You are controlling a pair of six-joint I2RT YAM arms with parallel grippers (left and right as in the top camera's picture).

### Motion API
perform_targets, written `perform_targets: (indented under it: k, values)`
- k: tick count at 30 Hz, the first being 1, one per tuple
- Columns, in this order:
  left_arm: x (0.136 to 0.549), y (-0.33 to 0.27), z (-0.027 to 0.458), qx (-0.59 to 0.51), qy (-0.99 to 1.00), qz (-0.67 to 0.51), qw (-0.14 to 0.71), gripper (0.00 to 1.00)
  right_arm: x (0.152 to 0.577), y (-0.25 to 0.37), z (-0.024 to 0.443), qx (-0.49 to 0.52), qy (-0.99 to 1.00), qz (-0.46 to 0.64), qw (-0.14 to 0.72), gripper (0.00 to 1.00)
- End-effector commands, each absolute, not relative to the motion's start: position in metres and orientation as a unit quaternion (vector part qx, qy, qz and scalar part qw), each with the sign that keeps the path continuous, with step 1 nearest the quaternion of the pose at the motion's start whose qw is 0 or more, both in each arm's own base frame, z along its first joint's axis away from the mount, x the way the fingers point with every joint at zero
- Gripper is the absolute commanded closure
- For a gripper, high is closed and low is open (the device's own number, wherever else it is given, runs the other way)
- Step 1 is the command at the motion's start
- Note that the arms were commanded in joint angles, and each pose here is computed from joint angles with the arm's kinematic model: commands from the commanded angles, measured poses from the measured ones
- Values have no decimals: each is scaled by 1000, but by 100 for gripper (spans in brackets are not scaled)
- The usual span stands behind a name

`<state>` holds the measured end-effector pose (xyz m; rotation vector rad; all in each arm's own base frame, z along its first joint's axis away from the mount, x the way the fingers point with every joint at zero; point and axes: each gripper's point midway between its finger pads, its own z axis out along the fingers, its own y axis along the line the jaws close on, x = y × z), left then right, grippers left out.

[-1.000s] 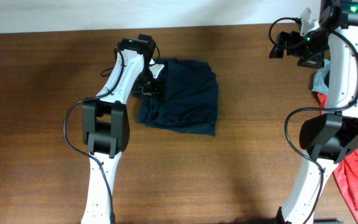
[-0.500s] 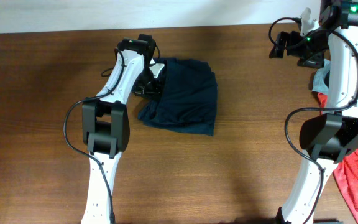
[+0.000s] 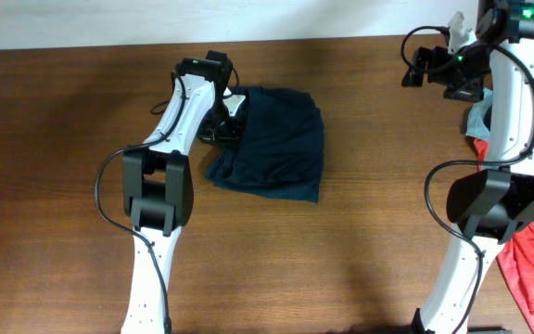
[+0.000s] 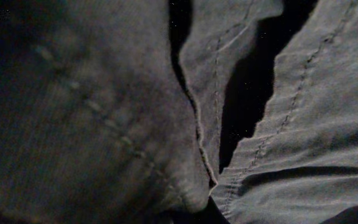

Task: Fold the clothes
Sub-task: 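Grasp the folded navy shorts' left edge with the left gripper, then drag the folded shorts leftward to the table's left edge with left gripper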

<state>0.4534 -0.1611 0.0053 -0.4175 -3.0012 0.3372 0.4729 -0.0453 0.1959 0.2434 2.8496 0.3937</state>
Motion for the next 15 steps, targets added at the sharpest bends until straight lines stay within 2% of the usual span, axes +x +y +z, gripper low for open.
perform_targets:
  k: [1,15]
  values:
    - [444,-154,-29,-132,-984,87,78,99,473,-46,196,85,979,136,127,1]
    - [448,-155,-29,-132,-985,88,70,99,473,-46,196,85,979,136,127,1]
